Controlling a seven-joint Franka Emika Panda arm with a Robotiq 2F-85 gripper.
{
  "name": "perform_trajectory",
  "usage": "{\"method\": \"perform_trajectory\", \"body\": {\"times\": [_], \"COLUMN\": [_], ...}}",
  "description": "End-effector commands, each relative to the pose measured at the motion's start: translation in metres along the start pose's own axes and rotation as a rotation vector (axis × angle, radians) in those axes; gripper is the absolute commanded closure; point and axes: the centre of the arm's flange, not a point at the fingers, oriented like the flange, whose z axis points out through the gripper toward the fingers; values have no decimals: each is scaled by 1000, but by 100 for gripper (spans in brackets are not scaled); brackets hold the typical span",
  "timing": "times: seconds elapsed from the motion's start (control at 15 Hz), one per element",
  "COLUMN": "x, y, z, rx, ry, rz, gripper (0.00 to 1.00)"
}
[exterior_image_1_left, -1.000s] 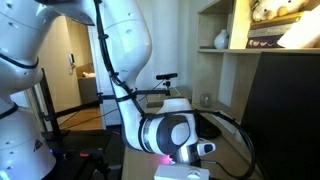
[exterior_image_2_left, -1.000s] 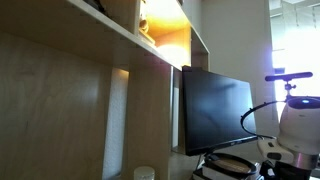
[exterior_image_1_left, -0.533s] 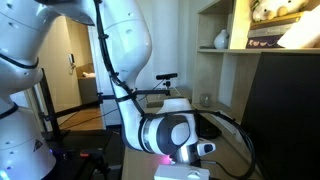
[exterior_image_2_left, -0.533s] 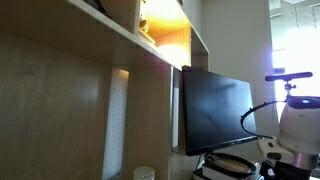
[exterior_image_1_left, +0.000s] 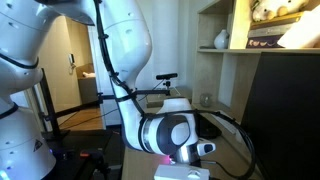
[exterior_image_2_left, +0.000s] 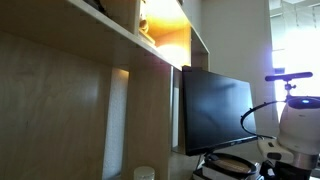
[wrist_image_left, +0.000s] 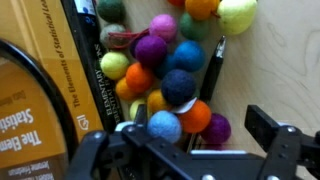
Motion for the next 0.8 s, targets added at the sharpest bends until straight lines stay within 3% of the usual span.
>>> {"method": "perform_trajectory", "body": {"times": [0.0, 0.73], "x": [1, -6], "y": [-1, -7], "z": [-3, -20], "rx": [-8, -74], "ry": [13, 89], "rz": [4, 20], "gripper": [0, 0]}}
